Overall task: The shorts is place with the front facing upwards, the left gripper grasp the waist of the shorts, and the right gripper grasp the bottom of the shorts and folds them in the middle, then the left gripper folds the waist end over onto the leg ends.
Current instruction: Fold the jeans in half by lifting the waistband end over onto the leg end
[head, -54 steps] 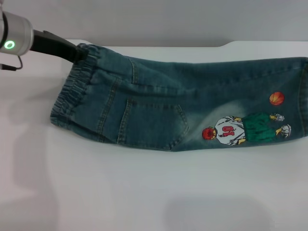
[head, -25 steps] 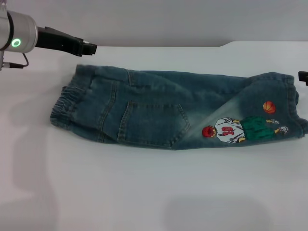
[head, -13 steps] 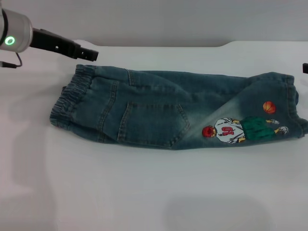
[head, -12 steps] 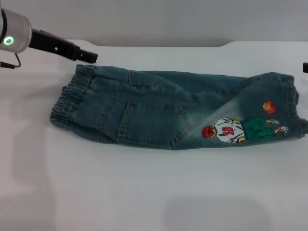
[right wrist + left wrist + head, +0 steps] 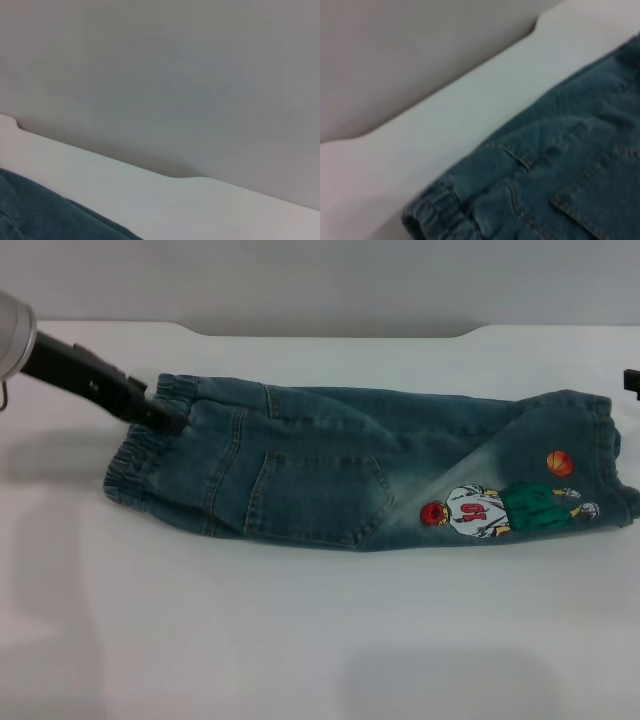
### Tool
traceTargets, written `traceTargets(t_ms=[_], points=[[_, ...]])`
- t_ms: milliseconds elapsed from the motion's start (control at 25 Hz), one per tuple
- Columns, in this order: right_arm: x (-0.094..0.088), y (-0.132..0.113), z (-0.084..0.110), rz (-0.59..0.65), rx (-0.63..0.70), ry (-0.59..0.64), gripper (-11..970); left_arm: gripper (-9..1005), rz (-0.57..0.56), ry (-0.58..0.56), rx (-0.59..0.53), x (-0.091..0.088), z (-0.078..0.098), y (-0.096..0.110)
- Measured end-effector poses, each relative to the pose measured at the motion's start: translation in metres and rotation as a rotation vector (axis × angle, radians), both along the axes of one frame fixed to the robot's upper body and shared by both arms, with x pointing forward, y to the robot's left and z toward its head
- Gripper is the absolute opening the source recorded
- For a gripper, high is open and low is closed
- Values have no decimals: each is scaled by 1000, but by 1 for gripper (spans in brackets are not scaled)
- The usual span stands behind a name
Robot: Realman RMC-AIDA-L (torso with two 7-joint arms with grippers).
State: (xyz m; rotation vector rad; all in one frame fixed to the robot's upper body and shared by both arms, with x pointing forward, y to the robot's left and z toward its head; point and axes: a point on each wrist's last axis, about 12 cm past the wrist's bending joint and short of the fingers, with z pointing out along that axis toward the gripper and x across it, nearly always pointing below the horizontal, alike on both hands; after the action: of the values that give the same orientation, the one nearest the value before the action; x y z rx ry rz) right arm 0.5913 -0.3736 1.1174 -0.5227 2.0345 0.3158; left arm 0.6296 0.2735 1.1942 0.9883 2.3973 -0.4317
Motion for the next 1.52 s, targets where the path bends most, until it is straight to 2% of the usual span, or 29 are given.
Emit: traceTargets(t_ms=[440, 840, 1520], points=[[4, 16, -4, 36, 14, -2, 444, 766, 68, 38, 20, -6, -28, 19], [5, 23, -4, 52, 24, -2, 443, 744, 107, 70, 87, -6, -47, 23], [6, 27, -4, 68, 18, -2, 443, 708, 88, 90, 94, -5, -55, 13]])
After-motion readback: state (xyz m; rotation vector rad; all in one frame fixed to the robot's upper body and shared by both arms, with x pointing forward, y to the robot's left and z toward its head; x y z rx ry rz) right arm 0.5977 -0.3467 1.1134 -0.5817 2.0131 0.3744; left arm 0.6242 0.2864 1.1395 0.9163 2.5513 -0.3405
